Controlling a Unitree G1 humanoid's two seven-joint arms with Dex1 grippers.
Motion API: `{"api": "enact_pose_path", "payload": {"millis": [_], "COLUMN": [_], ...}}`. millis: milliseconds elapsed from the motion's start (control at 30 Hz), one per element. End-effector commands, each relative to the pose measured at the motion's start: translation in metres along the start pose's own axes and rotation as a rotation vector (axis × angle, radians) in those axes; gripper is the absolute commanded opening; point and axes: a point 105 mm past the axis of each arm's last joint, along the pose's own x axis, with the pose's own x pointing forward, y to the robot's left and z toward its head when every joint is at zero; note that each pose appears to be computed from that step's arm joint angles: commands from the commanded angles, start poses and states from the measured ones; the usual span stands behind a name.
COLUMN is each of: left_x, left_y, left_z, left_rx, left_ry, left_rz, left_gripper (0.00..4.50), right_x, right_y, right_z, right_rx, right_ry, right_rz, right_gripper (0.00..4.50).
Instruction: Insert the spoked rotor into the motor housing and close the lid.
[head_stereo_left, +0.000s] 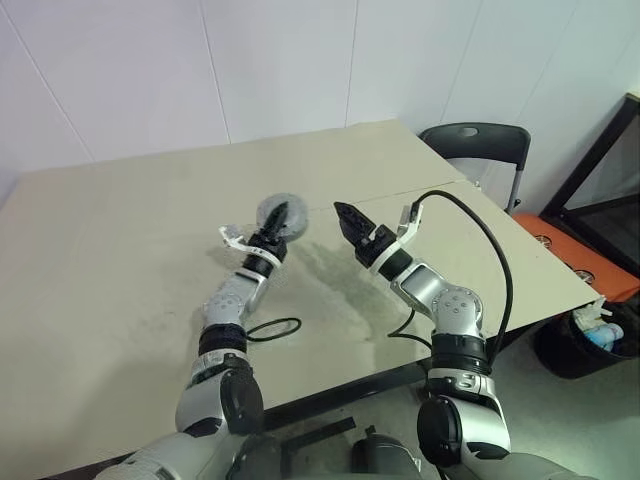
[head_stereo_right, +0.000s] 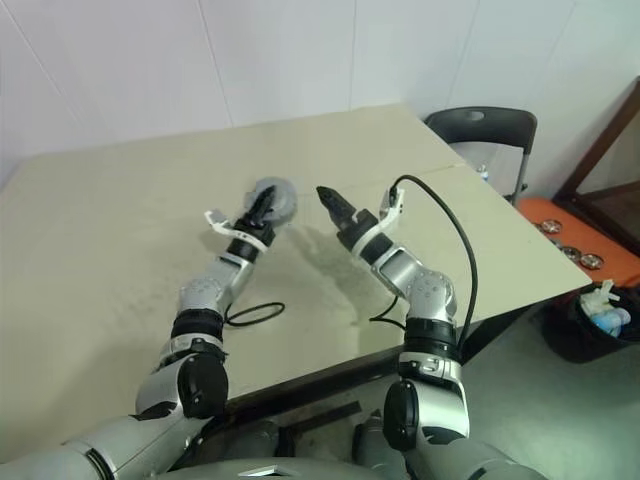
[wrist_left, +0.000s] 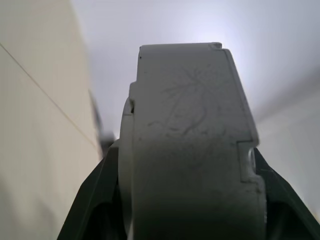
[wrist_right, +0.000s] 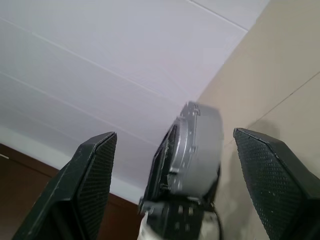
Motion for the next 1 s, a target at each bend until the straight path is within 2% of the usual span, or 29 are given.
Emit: {"api": "enact_pose_path", "payload": {"millis": [33,167,367,567,767,1000], "left_x": [0.012,0.006,-0.015,-0.043,-0.062,-0.081], "left_y": [-0.025,-0.018,-0.005,0.008,0.009,0.016], "left_z": [0.044,0.084,0.121,0.152,0.169,0.176], "left_rx": [0.038,0.183,0.318,0.581,0.553,0.530], "left_ry": [-0.196,-0.351,-0.419,-0.466,-0.518,-0.586], "left_rz": [-0.051,0.057,0.133,0.272,0.248,0.277], "left_gripper": [2.16,2.16,2.16,2.16,2.16,2.16], "right_x": [0.005,0.006,0.004,0.003,0.005,0.007], "right_y": [0.014,0.017,0.014,0.010,0.008,0.007], "right_z": [0.007,0.004,0.002,0.000,-0.004,-0.004], "right_rx": [-0.025,-0.029,-0.051,-0.076,-0.089,-0.097], "right_ry": [-0.019,-0.010,0.000,0.004,0.023,0.033], "right_rz": [0.046,0.059,0.047,0.036,0.034,0.037], "right_gripper": [3.88,3.88,3.88,3.88,3.88,3.88]}}
